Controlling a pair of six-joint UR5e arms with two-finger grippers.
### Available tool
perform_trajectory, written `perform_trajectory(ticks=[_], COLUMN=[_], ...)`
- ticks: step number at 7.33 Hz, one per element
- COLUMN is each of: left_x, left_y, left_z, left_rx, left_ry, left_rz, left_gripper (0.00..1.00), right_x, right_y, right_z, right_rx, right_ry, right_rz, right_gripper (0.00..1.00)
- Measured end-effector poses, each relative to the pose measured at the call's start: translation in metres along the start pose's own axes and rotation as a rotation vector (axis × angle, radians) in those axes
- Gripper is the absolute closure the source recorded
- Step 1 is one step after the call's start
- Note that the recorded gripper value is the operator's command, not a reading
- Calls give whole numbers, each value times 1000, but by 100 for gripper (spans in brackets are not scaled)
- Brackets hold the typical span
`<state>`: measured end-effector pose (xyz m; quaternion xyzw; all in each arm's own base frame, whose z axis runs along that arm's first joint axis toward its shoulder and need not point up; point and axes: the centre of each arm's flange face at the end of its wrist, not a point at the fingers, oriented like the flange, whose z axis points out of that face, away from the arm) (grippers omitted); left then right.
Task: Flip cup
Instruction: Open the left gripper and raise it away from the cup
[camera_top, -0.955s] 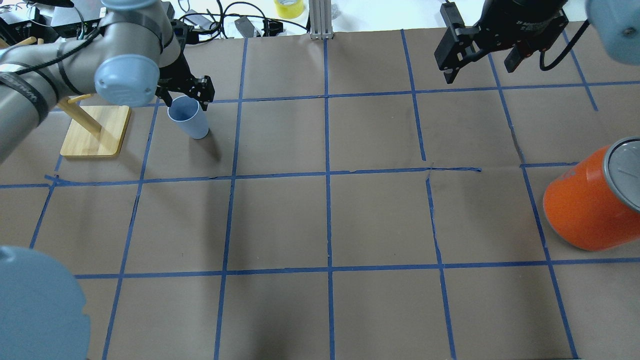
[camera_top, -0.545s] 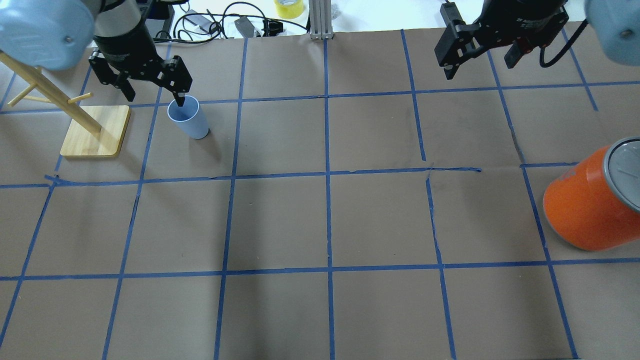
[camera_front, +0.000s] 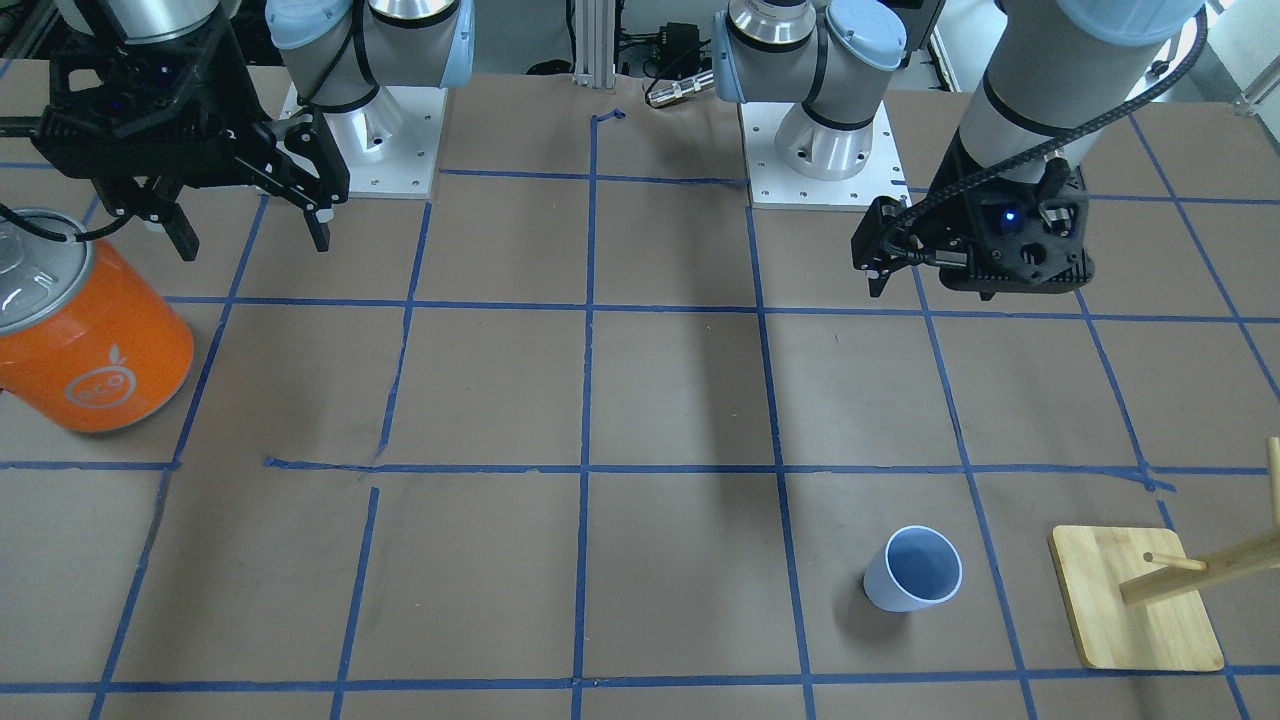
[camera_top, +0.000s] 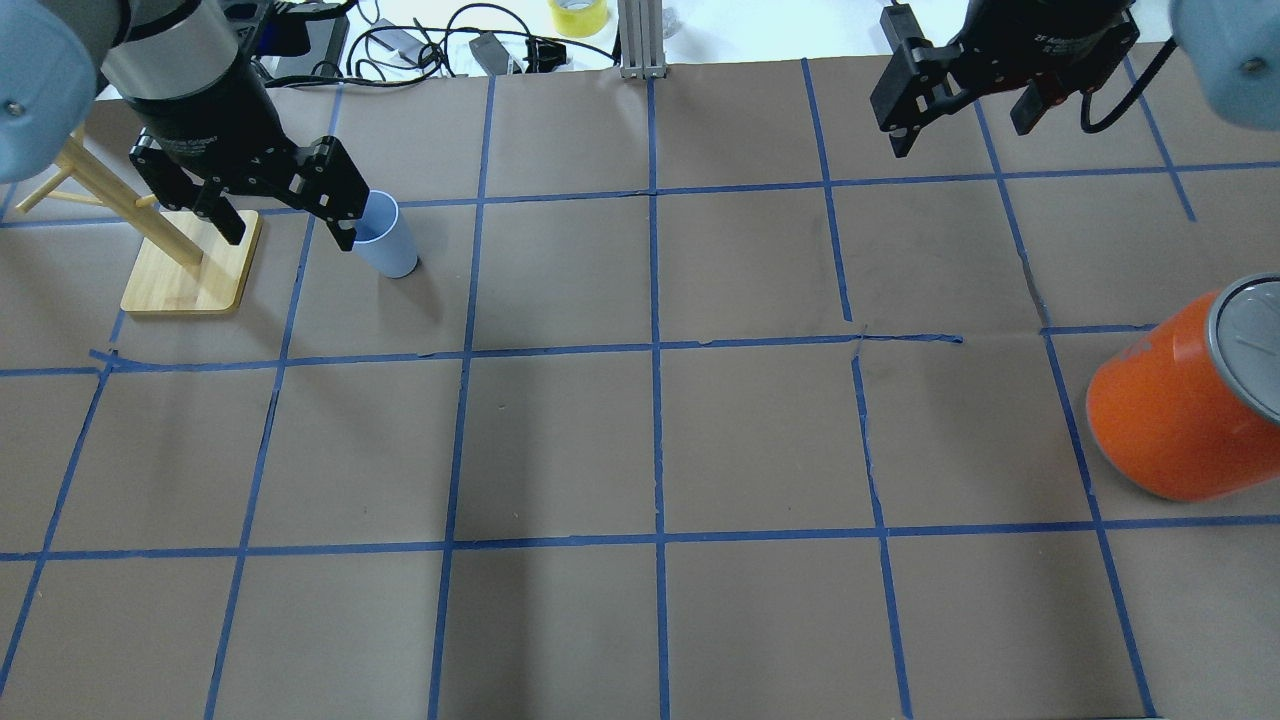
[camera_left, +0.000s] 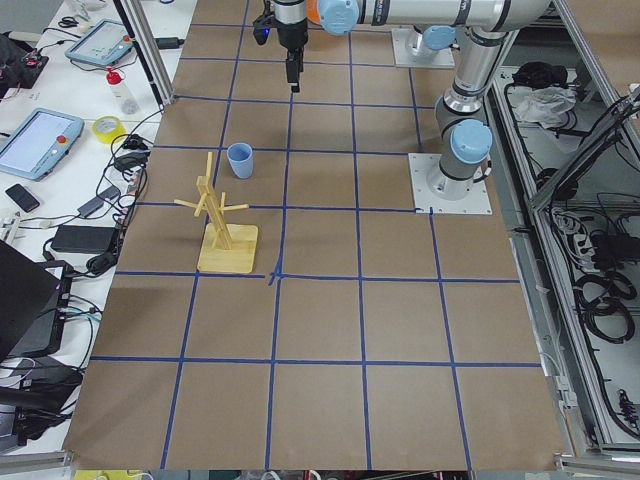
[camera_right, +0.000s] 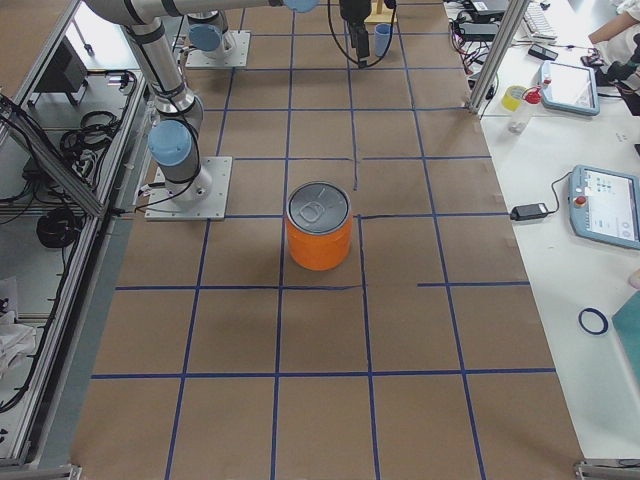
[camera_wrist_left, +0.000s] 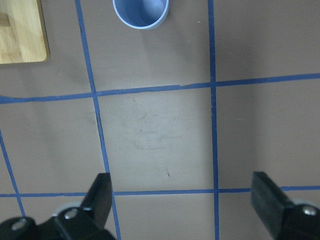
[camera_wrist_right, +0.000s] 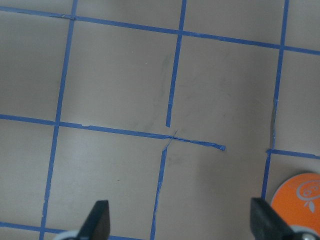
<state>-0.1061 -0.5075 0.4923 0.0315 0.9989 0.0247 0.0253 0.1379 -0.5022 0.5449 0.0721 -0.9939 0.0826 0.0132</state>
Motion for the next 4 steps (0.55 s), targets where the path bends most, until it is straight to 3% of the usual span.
perform_trajectory(ticks=[4], left_x=[8], left_y=[21], left_z=[-17], left_rx=[36], left_ry=[67], left_rz=[-87], left_gripper=[0], right_x=[0], right_y=[-1], right_z=[0], right_rx=[6], right_ry=[1], right_rz=[0], right_gripper=[0])
